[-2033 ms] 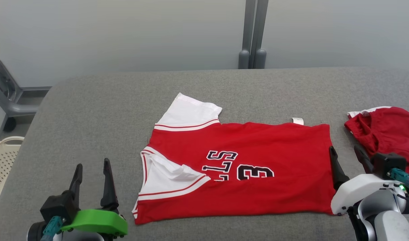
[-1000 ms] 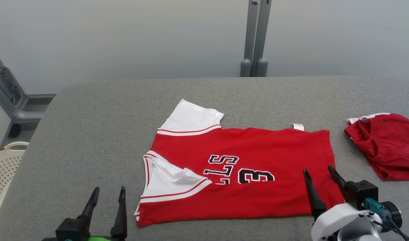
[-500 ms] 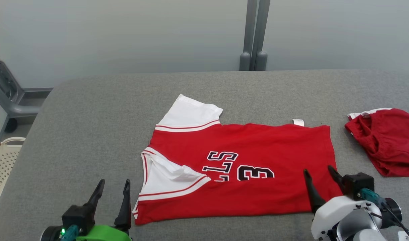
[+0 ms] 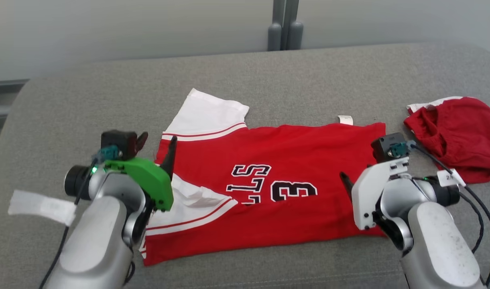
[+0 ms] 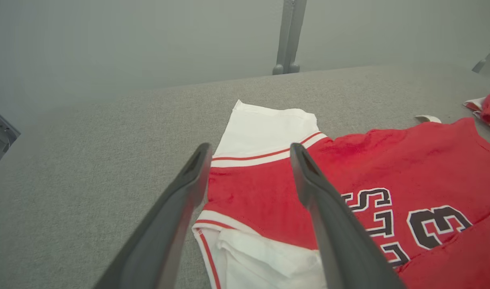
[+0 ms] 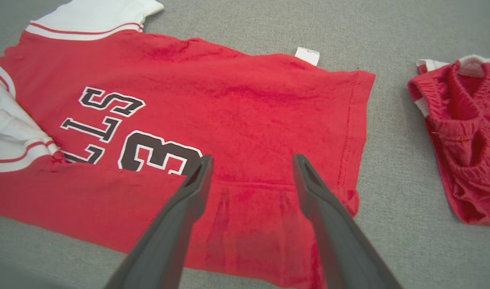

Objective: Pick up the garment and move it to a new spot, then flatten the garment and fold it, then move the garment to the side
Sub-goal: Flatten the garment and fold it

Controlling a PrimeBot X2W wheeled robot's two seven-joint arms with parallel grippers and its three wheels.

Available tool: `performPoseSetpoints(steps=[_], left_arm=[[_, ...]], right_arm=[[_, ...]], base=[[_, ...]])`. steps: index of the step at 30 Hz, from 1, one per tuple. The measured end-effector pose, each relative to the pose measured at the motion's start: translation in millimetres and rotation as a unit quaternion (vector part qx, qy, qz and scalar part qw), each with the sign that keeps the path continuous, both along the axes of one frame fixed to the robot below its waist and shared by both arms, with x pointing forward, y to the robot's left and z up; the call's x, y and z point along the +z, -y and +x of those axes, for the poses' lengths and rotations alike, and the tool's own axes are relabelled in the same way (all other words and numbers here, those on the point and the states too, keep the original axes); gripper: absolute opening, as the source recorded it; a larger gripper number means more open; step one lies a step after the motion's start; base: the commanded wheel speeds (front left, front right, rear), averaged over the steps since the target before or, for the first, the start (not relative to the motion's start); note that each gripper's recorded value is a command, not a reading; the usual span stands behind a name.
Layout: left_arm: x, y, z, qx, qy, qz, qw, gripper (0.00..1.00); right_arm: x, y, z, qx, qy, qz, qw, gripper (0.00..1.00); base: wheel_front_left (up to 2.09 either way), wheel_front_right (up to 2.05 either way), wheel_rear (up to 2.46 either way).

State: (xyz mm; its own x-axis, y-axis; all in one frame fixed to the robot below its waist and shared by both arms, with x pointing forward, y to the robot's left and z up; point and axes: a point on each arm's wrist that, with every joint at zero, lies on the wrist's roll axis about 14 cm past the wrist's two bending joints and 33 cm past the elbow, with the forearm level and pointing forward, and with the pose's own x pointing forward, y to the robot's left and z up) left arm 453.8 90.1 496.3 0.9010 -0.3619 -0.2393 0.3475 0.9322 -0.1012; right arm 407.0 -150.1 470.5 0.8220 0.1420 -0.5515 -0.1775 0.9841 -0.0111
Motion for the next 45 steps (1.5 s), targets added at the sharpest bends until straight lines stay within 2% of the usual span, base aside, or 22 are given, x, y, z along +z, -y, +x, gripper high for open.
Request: performPoseSetpoints(steps=[9,23,32,45], left_arm=[[-14.9,29.8,65.5,-0.027,-0.053,0.032,0.998,1.00],[-69.6,40.0,149.4,-0.035,-0.133,0.117,0.984,1.00],[-116.6,36.1,170.2,-0.029,-0.184,0.164,0.969,1.00],[-128.1,30.6,185.1,-0.021,-0.200,0.186,0.962,1.00]], right_arm=[[4.6,22.8,37.8,-0.010,-0.010,-0.036,0.999,1.00],[-14.0,62.9,82.8,-0.036,-0.028,-0.071,0.996,1.00],[-34.9,74.5,86.6,-0.045,-0.045,-0.080,0.995,1.00],[-46.1,80.0,84.4,-0.045,-0.058,-0.090,0.993,1.00]], base=[[0.00,0.00,0.00],[0.00,0.00,0.00],[0.00,0.00,0.00],[0.00,0.00,0.00]])
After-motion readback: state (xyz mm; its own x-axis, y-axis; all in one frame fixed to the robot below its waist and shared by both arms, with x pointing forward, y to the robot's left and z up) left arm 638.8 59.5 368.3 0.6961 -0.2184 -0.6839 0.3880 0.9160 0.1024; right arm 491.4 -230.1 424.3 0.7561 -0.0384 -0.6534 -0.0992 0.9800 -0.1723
